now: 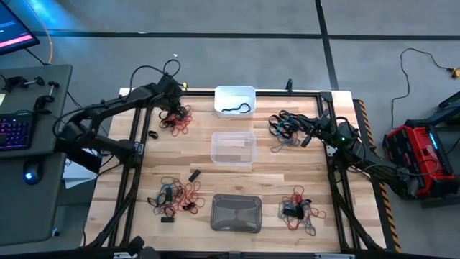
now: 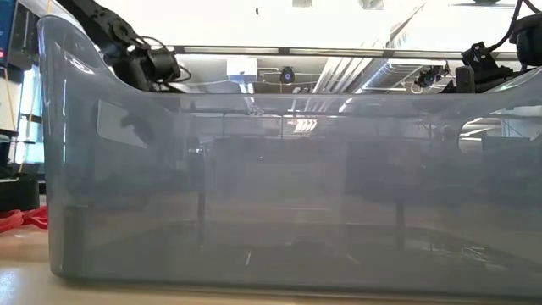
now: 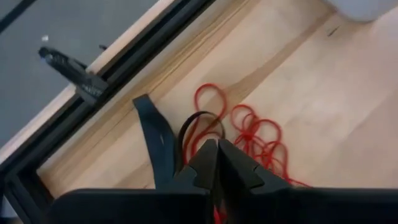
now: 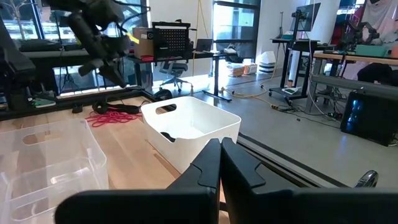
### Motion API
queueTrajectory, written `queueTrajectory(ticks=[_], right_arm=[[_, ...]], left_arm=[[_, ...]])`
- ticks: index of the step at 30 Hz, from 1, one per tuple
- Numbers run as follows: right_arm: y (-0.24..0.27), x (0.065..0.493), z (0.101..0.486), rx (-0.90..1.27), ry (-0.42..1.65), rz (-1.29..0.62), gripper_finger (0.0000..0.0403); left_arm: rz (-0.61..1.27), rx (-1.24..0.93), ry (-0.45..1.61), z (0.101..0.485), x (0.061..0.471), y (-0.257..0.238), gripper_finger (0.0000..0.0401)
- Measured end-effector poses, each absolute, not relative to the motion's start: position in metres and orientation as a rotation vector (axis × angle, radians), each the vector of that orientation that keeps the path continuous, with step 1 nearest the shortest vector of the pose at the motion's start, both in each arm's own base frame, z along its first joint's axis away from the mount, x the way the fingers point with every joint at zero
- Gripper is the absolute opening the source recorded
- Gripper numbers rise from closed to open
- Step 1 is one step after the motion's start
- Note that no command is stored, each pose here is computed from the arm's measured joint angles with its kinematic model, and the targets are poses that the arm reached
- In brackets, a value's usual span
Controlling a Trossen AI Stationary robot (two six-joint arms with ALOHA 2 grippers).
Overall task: Sort rubber bands into baskets
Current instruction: Put the black rubber band into the white bin
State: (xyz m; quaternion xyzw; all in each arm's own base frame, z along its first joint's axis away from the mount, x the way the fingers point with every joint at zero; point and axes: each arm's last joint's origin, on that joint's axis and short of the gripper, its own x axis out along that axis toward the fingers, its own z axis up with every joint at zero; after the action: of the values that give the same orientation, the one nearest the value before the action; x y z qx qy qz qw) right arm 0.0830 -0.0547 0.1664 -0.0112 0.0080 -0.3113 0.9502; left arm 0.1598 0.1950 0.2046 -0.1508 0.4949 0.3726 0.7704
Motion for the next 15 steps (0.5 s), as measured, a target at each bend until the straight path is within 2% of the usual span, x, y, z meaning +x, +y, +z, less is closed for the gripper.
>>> queueTrajectory(ticks=[10,15], right_arm=[[-0.055,0.083,0.166,-0.023,0.016,-0.633,0.0],[-0.055,0.083,0.166,-0.023,0.016,-0.633,0.0]], left_arm=[[0.807,-0.366,1.207,0.169,0.163,0.211,0.0071],[0.823,-0.383,1.264,0.155,0.162,0.217,0.0087]])
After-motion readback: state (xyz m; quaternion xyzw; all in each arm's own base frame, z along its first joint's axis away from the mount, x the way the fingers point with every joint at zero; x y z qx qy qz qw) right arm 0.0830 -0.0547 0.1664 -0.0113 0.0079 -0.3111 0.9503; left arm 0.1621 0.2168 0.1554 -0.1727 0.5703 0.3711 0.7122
